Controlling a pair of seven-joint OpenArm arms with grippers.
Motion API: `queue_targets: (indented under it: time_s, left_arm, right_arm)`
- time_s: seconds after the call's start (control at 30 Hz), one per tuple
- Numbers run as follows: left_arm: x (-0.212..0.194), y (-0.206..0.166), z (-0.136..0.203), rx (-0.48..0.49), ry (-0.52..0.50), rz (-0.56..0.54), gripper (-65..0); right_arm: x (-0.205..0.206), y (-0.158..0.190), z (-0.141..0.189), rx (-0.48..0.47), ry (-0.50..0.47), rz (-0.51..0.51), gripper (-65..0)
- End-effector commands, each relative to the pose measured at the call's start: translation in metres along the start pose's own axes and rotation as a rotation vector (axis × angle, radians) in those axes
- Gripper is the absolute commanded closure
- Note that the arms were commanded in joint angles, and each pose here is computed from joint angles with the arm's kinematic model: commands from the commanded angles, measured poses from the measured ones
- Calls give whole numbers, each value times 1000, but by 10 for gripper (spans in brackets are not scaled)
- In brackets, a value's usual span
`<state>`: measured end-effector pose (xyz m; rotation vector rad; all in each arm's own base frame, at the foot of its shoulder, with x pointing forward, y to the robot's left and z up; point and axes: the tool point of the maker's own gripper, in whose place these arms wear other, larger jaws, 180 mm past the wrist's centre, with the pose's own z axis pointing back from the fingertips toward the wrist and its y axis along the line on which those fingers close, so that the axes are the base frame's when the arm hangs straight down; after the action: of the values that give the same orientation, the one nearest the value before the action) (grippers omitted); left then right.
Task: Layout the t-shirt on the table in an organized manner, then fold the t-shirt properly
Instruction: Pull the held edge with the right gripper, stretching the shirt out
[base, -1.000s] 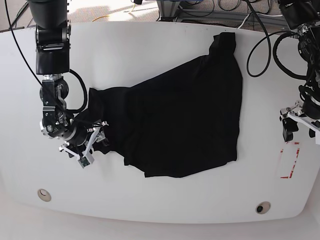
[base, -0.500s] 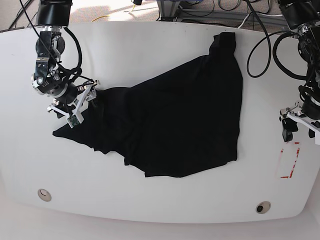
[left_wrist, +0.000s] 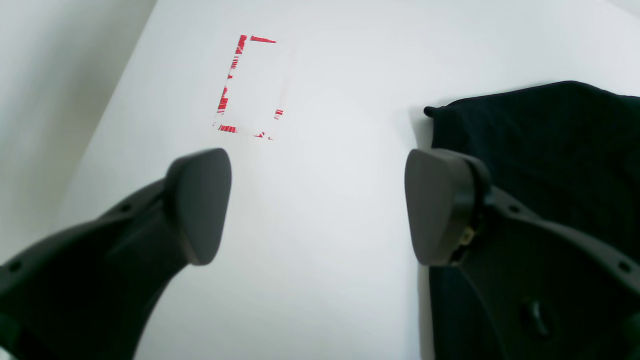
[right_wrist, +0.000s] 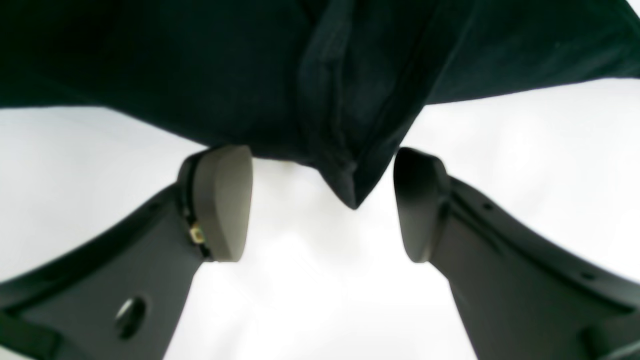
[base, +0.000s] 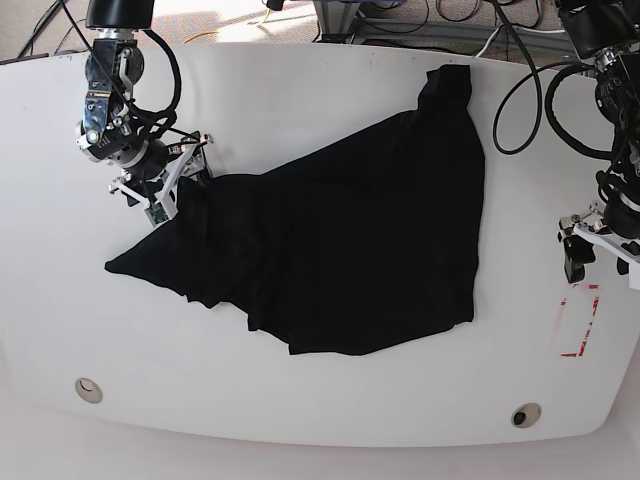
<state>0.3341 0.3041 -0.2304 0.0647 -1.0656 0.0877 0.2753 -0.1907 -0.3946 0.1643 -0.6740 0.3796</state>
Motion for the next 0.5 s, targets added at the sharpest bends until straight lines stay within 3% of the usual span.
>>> queue_targets:
  time_s: [0.0,0.17,0.27,0.33,0.47]
  left_arm:
    - [17,-5,2,-16,-53,-24,-514]
    - [15,-6,1,-20,-49,-26,-514]
    - [15,-6,1,-20,-48,-26,-514]
    - [14,-6,1,-20,-46,-26,-514]
    - [14,-6,2,-20,-45,-26,-514]
  right_arm:
    - [19,-9,-1,-7,-76,-10,-423]
    - [19,-19,-11,-6,-80,-45,-422]
    - [17,-22,-16,-2,-71,-53,-376]
    - [15,-22,-17,9,-63,-45,-306]
    - [17,-21,-18,24,-63,-19,-108]
